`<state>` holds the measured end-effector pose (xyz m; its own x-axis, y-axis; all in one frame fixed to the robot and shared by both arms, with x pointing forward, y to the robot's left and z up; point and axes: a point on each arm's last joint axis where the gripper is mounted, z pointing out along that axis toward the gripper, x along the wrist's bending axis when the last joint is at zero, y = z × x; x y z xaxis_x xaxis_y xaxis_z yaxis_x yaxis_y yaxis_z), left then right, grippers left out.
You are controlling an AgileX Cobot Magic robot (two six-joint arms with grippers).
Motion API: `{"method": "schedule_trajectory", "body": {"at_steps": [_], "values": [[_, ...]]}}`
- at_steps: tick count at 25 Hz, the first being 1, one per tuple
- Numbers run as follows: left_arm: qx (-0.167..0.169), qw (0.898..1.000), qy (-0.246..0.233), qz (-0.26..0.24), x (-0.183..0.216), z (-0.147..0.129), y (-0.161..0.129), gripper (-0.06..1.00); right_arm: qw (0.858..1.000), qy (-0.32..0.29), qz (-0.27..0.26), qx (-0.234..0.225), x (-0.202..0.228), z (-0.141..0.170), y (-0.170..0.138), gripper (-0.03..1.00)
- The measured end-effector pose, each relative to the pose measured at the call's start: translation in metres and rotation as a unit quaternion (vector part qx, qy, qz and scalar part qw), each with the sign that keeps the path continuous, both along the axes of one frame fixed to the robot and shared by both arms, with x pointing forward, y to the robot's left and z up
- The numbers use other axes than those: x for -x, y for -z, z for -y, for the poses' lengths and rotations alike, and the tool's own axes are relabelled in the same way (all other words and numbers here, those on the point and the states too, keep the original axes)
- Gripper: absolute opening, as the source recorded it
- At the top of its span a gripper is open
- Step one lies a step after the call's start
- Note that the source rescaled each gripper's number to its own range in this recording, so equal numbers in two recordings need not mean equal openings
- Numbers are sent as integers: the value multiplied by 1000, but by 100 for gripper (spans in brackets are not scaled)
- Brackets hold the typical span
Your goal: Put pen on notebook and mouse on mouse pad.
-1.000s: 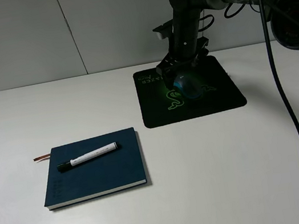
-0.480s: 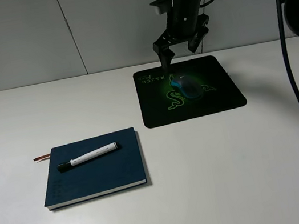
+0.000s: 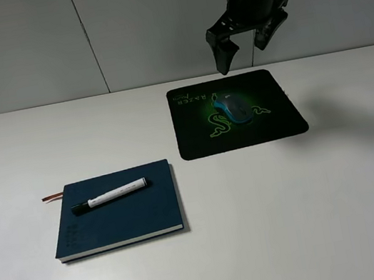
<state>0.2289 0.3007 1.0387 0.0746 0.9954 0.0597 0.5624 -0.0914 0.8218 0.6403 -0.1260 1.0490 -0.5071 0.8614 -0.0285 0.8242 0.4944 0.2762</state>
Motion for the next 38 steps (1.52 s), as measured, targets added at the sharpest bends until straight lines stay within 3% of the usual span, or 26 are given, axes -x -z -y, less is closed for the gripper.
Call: {"method": "schedule_trajectory", "body": {"at_steps": [12, 25, 32, 38], "values": [[0, 1000, 0, 0, 0, 0, 0, 100, 999, 25, -25, -4, 83, 34, -29, 100], [0, 1000, 0, 0, 0, 0, 0, 100, 999, 36, -15, -12, 180, 75, -43, 100], [0, 1000, 0, 0, 0, 0, 0, 100, 998, 39, 41, -41, 241, 102, -60, 100], [0, 1000, 0, 0, 0, 0, 0, 100, 983, 59, 140, -102, 302, 127, -86, 100]]}}
